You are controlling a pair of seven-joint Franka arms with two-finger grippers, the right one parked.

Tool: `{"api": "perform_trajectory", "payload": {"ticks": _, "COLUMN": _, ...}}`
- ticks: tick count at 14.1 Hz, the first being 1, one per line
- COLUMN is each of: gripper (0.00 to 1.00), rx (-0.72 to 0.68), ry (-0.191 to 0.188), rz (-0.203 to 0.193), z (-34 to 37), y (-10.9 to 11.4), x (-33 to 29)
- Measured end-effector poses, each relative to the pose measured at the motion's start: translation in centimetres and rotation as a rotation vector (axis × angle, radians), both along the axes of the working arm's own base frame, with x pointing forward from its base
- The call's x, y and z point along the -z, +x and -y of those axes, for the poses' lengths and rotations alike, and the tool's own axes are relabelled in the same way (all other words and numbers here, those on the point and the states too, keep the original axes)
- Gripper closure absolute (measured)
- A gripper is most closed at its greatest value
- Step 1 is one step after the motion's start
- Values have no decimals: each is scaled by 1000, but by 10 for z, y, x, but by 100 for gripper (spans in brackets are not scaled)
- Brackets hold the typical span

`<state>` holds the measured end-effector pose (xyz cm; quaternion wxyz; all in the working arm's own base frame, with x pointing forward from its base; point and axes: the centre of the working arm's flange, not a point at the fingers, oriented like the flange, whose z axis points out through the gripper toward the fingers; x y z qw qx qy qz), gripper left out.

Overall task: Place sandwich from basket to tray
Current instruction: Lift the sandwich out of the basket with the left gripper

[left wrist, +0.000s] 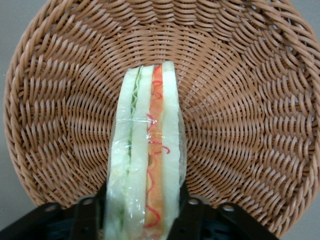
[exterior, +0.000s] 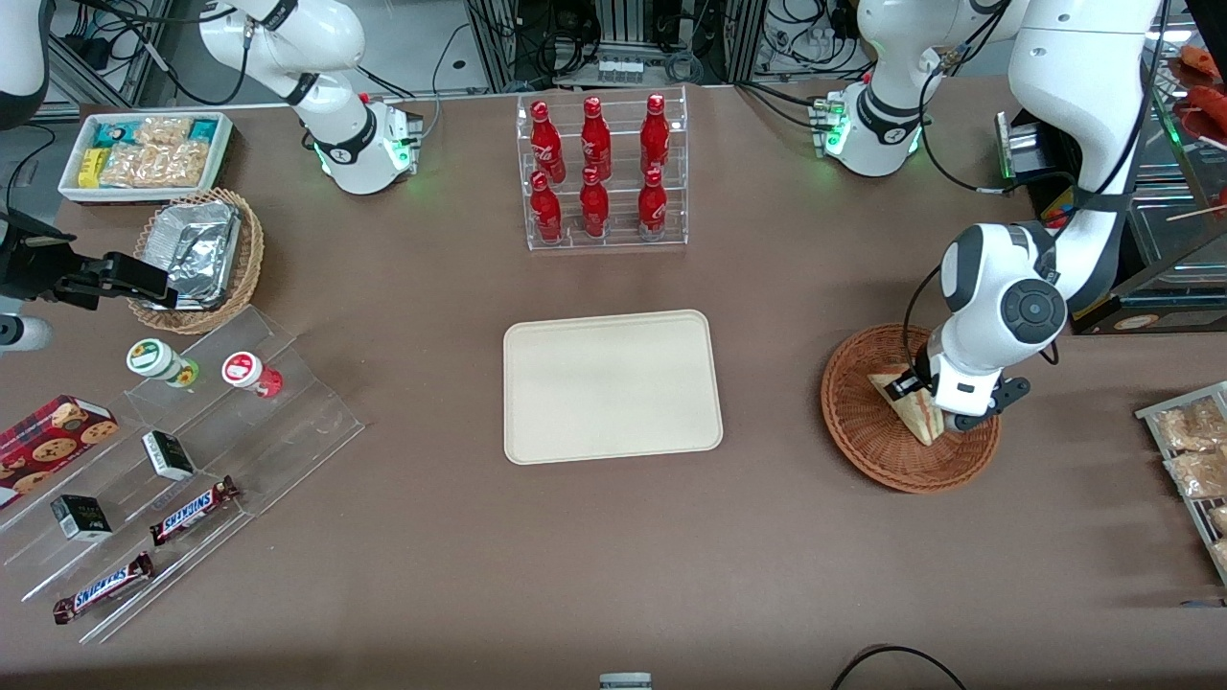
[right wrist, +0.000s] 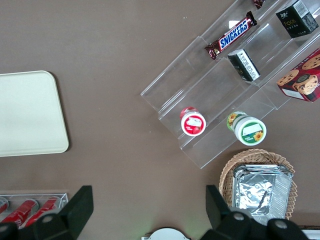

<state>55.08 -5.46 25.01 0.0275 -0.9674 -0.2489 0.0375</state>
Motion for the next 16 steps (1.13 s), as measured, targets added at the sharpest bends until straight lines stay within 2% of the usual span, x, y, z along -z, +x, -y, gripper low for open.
{"api": "perform_trajectory", "payload": {"ticks": 1, "gripper": 62, "rx": 3, "ry": 4, "rz": -1, "z": 0, "y": 0, "x": -2}}
{"api": "perform_trajectory", "payload": {"ticks": 2, "gripper": 67, "rx": 7, "ry": 8, "rz": -5, "z": 0, "y": -1, "x": -6}}
{"api": "perform_trajectory", "payload": {"ticks": 4, "gripper": 72, "rx": 13, "ry": 14, "rz": -16, "z": 2, "y": -2, "x": -20}}
{"api": "perform_trajectory", "payload": {"ticks": 6, "gripper": 74, "rx": 34, "ry": 23, "rz": -43, "z": 13, "y": -3, "x": -42}}
{"api": "perform_trajectory", "payload": {"ticks": 8, "gripper": 82, "rx": 81, "ry": 32, "rz": -65, "z": 41, "y": -2, "x": -69}}
{"api": "perform_trajectory", "payload": {"ticks": 11, "gripper": 84, "rx": 178, "ry": 35, "rz": -55, "z": 99, "y": -4, "x": -93}}
{"api": "perform_trajectory", "payload": {"ticks": 13, "gripper": 84, "rx": 240, "ry": 32, "rz": -40, "z": 135, "y": -9, "x": -100}}
{"api": "perform_trajectory", "payload": {"ticks": 16, "gripper": 84, "rx": 328, "ry": 30, "rz": -37, "z": 187, "y": -21, "x": -98}}
